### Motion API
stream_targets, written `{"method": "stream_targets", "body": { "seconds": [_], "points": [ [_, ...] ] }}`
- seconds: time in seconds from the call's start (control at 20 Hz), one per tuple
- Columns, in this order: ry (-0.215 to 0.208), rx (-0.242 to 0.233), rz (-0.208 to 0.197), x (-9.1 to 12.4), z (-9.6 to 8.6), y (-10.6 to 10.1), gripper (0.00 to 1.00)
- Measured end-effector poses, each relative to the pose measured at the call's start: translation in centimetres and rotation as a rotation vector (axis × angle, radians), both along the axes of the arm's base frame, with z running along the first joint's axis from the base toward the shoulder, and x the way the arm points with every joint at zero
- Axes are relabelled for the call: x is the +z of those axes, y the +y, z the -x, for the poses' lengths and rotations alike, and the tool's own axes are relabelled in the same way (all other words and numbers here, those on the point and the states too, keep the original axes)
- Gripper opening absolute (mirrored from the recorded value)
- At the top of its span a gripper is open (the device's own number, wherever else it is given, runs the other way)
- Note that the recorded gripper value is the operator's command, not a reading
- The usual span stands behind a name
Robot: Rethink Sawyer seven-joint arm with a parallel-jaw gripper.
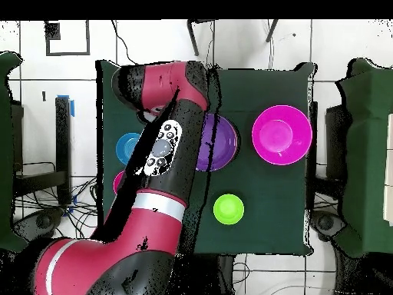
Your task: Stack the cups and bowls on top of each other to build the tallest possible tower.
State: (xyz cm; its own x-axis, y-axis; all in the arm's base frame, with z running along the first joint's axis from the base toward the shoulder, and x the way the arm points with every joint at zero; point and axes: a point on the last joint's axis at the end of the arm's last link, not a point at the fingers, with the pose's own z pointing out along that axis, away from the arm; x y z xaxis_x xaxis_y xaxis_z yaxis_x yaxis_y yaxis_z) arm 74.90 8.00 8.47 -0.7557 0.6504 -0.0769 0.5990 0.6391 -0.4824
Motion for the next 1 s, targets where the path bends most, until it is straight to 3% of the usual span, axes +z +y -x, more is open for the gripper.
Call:
{"method": "stream_targets", "body": {
  "seconds": [0.45, 1.0],
  "points": [
    [0.001, -0.004, 0.0, 0.0, 0.0, -0.3, 0.0],
    [0.014, 0.001, 0.005, -2.1, -0.6, -0.8, 0.0]
  ]
}}
